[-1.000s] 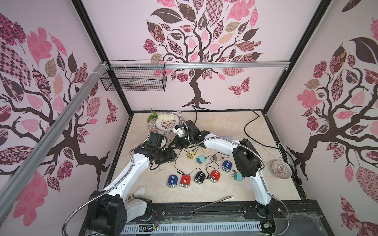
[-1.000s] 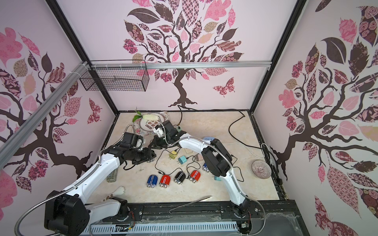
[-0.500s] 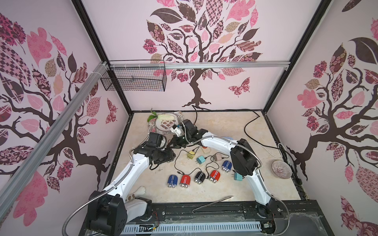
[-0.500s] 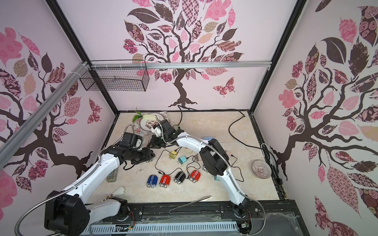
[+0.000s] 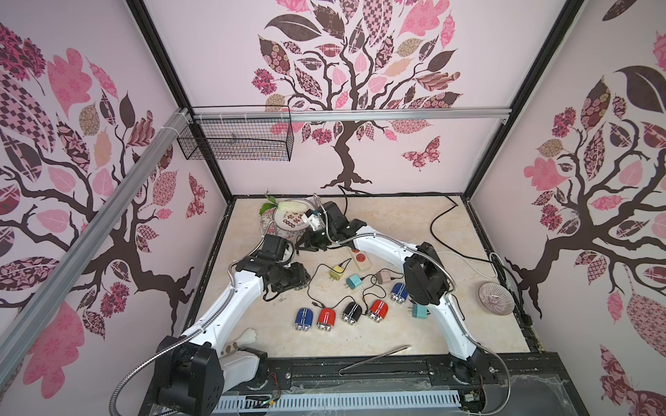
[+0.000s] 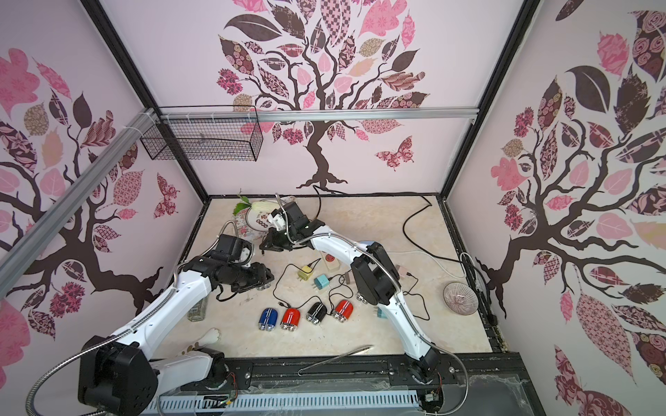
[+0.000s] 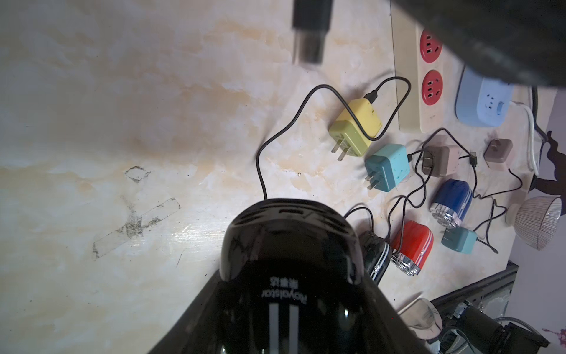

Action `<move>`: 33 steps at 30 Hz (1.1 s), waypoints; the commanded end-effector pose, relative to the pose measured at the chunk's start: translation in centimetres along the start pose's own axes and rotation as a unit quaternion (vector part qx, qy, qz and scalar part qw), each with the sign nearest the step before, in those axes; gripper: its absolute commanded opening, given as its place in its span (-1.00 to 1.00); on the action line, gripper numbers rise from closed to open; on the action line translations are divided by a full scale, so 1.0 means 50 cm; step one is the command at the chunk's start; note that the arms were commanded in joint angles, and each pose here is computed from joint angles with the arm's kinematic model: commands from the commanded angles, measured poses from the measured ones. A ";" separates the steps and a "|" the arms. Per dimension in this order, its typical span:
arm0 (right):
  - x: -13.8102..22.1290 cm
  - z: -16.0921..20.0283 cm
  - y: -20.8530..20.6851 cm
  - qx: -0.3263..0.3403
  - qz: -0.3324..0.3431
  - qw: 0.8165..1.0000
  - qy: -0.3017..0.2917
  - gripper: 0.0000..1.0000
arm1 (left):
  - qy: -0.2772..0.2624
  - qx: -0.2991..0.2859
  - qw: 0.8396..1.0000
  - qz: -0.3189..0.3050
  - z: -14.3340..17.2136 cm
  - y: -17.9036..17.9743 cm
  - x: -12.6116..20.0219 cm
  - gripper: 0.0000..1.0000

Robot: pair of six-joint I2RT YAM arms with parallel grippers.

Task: Unplug the electric shaver
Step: Remove the charging cable from the electric shaver, then place the charging cable at the center of the board, then place the electric shaver at the center of the board.

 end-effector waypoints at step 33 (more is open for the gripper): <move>-0.050 0.114 -0.078 -0.045 0.024 0.998 0.039 -1.00 | -0.064 0.117 0.977 -0.169 0.001 0.104 -0.058 -0.76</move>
Point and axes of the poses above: each gripper's point midway between its finger pads, its own x axis back along the fingers, its own y axis along the line the jaws close on, z = x × y, the point moved 8 cm from there along x, back along the fingers, and after that the axes turned 13 degrees about x, right-handed, at the moved point
